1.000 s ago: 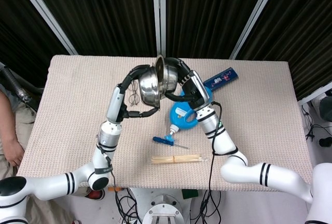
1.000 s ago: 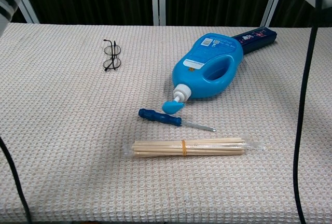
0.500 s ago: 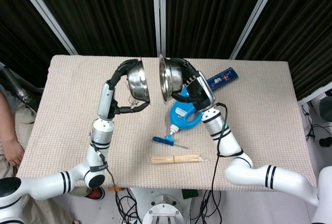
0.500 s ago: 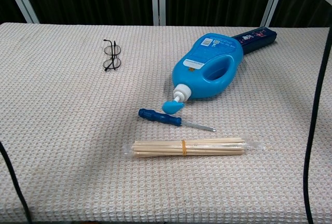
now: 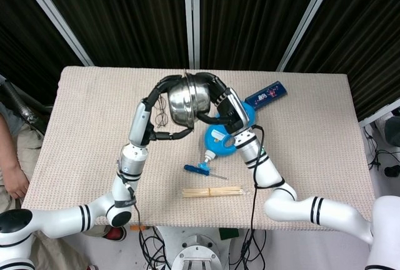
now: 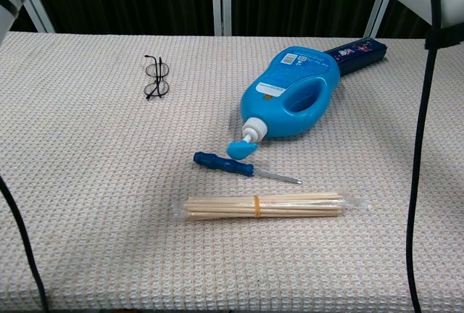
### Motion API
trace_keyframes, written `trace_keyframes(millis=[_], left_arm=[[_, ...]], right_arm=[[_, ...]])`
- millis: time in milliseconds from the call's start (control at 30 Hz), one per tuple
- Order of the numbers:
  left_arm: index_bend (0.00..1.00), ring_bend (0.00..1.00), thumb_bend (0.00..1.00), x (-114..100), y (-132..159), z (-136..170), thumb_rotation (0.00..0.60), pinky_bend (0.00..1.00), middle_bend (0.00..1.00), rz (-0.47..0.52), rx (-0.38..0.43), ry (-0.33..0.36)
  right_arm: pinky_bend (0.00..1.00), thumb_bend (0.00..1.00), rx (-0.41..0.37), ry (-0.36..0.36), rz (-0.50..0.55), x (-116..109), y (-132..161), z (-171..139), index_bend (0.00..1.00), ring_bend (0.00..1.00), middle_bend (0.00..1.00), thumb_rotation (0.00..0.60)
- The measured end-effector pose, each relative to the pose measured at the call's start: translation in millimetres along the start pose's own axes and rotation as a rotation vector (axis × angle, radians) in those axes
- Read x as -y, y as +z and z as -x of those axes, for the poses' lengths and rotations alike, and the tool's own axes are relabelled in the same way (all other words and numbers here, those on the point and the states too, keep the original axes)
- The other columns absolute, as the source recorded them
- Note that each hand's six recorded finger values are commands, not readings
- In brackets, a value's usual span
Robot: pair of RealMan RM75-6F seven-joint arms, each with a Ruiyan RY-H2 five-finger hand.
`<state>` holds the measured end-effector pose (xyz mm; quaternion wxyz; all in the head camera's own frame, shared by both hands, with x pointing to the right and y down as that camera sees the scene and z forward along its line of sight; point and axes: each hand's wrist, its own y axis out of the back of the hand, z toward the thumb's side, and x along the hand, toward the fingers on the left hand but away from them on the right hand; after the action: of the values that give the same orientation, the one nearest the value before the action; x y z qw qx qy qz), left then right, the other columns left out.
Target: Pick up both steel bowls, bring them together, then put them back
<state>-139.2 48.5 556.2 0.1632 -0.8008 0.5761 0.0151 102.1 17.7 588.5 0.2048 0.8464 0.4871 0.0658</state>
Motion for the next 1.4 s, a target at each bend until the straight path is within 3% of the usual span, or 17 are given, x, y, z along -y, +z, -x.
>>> trace_keyframes(millis=[167,400,533,700,800,933,1000,1133,1167,1333,1400], left_arm=[[0.68,0.51,0.18,-9.6,-2.6,2.2,0.6,0.69,0.64,0.002,-0.012,0.022],[0.68,0.51,0.18,11.3,-2.6,-2.8,0.6,0.69,0.64,0.01,-0.012,-0.03],[0.68,0.51,0.18,2.8,-3.0,-2.4,0.6,0.69,0.64,-0.006,-0.008,-0.007],[0.68,0.51,0.18,-34.8,-10.9,8.6,0.6,0.69,0.64,-0.095,-0.03,0.041],[0.68,0.52,0.18,-64.7,-23.6,24.4,0.6,0.69,0.64,-0.219,-0.079,0.024],[0.69,0.52,0.18,-105.8,-49.8,56.2,0.6,0.68,0.64,-0.489,-0.215,-0.104],[0.69,0.52,0.18,-123.8,-60.0,70.2,0.6,0.67,0.65,-0.622,-0.283,-0.174],[0.71,0.52,0.18,-155.5,-80.9,106.3,0.6,0.67,0.66,-0.876,-0.467,-0.378],[0.71,0.52,0.18,-158.2,-85.0,114.2,0.6,0.67,0.66,-0.909,-0.504,-0.425],[0.71,0.52,0.18,-154.7,-108.3,154.2,0.6,0.67,0.67,-1.017,-0.66,-0.659],[0.71,0.52,0.18,-150.7,-115.0,162.2,0.6,0.67,0.67,-1.04,-0.686,-0.712]], right_arm=[[0.29,0.29,-0.03,-0.043,0.025,-19.0,12.1,-8.7,0.69,0.46,0.55,0.6],[0.29,0.29,0.016,0.043,-0.002,10.7,-1.6,-2.7,0.69,0.46,0.55,0.6],[0.29,0.29,0.012,0.036,-0.008,9.2,-2.1,-4.9,0.69,0.46,0.55,0.6],[0.29,0.29,-0.036,-0.07,-0.069,-36.9,18.5,-24.1,0.69,0.46,0.55,0.6],[0.29,0.3,-0.038,-0.142,-0.201,-74.5,33.8,-44.4,0.69,0.46,0.55,0.6],[0.29,0.33,0.025,-0.216,-0.438,-112.0,41.1,-76.0,0.69,0.46,0.55,0.6],[0.29,0.33,0.092,-0.252,-0.598,-133.8,44.7,-99.6,0.69,0.46,0.55,0.6],[0.29,0.33,0.278,-0.289,-0.888,-170.3,46.8,-154.9,0.69,0.46,0.55,0.6],[0.29,0.33,0.344,-0.291,-0.976,-178.6,44.3,-172.6,0.69,0.46,0.55,0.6],[0.29,0.33,0.52,-0.262,-1.197,-190.8,28.1,-215.2,0.69,0.46,0.55,0.6],[0.29,0.33,0.595,-0.243,-1.273,-193.7,18.9,-233.1,0.69,0.46,0.55,0.6]])
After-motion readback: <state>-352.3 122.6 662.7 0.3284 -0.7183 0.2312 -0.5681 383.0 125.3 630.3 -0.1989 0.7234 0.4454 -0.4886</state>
